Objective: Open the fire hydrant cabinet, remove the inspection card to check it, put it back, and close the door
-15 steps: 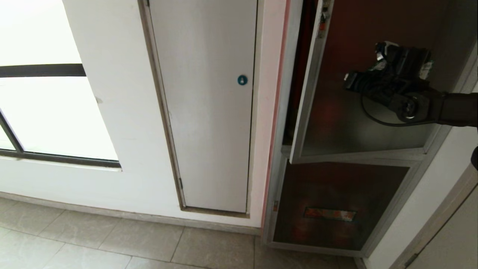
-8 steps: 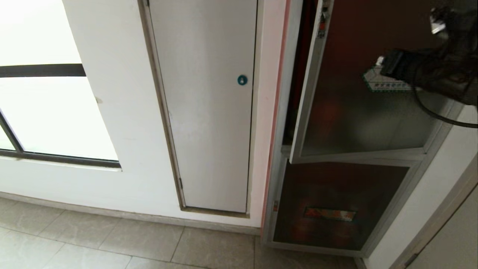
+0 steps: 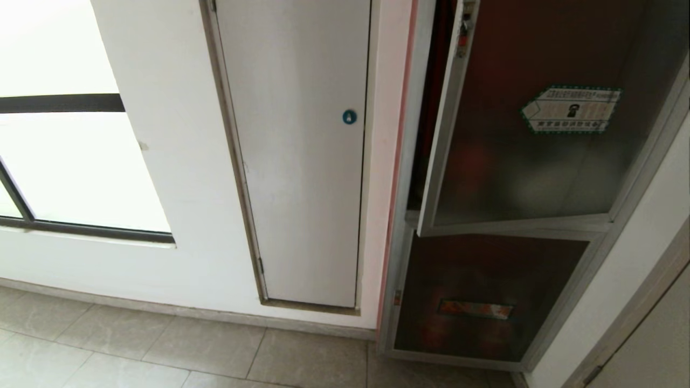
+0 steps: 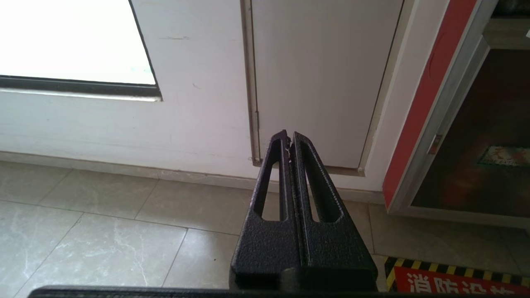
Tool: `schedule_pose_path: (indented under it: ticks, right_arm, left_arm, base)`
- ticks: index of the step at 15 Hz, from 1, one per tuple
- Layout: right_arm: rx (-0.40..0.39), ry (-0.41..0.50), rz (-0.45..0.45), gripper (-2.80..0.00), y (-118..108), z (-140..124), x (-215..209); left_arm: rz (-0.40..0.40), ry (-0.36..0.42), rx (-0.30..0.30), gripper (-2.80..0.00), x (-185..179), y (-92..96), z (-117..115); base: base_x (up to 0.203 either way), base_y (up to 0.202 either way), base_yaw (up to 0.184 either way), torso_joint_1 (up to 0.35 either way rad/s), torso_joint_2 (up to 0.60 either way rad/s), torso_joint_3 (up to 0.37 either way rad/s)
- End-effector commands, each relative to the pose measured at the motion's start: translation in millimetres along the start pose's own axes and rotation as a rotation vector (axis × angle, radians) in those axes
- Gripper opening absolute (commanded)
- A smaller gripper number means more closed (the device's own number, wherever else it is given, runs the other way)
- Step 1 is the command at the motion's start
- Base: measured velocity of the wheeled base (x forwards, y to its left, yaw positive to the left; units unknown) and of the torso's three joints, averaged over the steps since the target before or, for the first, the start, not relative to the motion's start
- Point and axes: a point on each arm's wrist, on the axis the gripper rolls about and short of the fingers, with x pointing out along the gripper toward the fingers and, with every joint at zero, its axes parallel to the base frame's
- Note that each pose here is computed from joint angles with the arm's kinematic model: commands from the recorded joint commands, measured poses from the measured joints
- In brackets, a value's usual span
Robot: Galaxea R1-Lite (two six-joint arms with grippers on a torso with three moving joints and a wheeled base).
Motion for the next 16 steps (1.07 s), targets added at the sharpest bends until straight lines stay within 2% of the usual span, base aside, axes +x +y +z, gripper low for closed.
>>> schedule_pose_path:
  ticks: [1, 5, 7, 13, 16]
  right_arm:
    - [-0.019, -0.113, 0.034, -2.80, 14, 4, -86]
    - [-0.095, -0.046, 0.077, -2.80, 15, -53, -149]
    - [-0.121, -0.012, 0.090, -2.80, 12, -79, -160]
    - [-0.127, 0.050, 0.089, -2.80, 4, -142, -173]
    - [-0.166, 0.072, 0.070, -2.80, -1, -163, -171]
  left_arm:
    - [0.000, 0.001, 0.000, -2.80, 0, 0.0, 0]
    - [0.000, 0.001, 0.000, -2.80, 0, 0.0, 0]
    - [0.000, 0.003, 0.000, -2.80, 0, 0.0, 0]
    - [0.000, 0.001, 0.000, -2.80, 0, 0.0, 0]
    - [0.000, 0.001, 0.000, -2.80, 0, 0.0, 0]
  base:
    - [0.000, 0.000, 0.000, 0.000, 0.00, 0.000]
    - [0.000, 0.000, 0.000, 0.000, 0.00, 0.000]
    - [0.000, 0.000, 0.000, 0.000, 0.00, 0.000]
    - [0.000, 0.000, 0.000, 0.000, 0.00, 0.000]
    - [0.000, 0.000, 0.000, 0.000, 0.00, 0.000]
